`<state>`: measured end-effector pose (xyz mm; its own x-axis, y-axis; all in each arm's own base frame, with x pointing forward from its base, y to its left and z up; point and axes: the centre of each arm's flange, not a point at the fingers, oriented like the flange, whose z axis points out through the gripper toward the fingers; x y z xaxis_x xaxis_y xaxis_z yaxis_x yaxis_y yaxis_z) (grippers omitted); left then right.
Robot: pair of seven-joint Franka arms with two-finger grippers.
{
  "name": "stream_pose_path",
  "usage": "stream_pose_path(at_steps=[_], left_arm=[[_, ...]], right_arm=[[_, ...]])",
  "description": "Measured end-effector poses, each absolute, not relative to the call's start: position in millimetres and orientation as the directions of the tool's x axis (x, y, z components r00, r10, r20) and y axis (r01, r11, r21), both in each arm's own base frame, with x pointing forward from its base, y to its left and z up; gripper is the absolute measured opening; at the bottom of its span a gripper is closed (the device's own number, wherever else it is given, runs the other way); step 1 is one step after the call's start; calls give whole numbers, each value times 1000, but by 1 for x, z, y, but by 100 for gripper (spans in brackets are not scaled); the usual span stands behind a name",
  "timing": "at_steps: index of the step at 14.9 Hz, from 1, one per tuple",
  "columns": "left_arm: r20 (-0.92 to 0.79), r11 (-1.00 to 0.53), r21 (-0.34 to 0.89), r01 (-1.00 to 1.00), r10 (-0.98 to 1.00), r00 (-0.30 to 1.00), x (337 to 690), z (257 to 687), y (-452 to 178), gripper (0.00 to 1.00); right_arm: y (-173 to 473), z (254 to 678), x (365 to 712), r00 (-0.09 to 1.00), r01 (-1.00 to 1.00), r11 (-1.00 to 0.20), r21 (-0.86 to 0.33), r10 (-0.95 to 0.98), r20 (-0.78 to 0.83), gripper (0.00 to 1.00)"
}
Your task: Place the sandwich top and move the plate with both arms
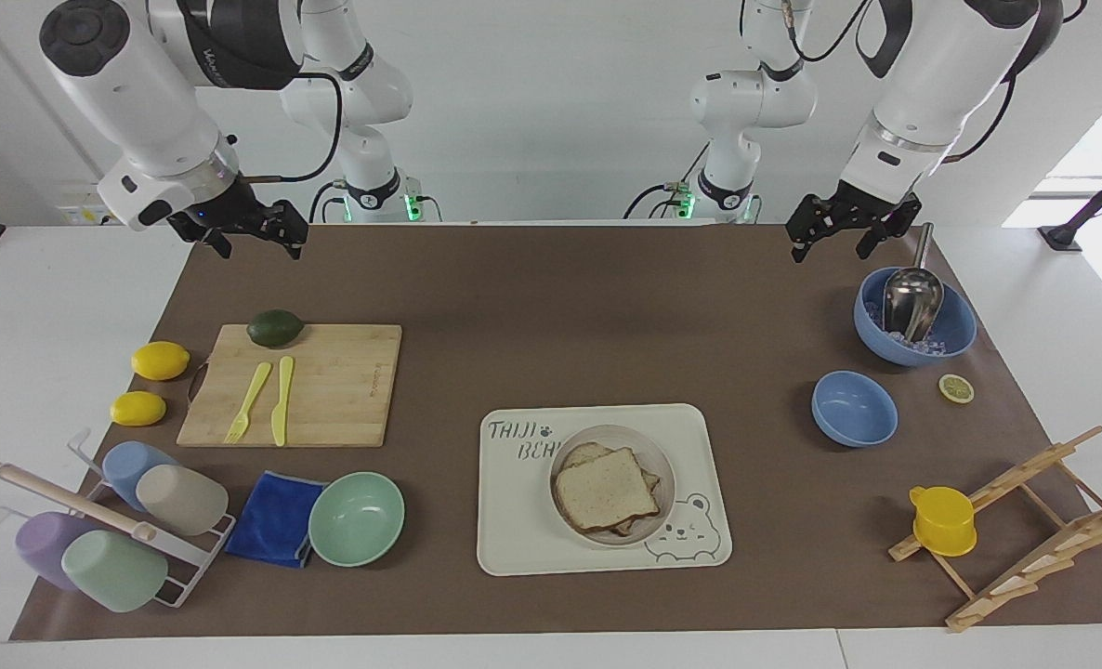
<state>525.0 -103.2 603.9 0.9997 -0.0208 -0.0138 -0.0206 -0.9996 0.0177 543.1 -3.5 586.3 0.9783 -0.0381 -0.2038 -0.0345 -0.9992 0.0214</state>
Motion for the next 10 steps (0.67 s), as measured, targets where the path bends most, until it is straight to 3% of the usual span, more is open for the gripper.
stream_pose_path(at_steps=[10], left_arm=[[-20,-999,18,-29,-29,999,524,605,-107,100]], right_arm=[[-3,586,543,978,-35,-999,21,-38,-204,100]])
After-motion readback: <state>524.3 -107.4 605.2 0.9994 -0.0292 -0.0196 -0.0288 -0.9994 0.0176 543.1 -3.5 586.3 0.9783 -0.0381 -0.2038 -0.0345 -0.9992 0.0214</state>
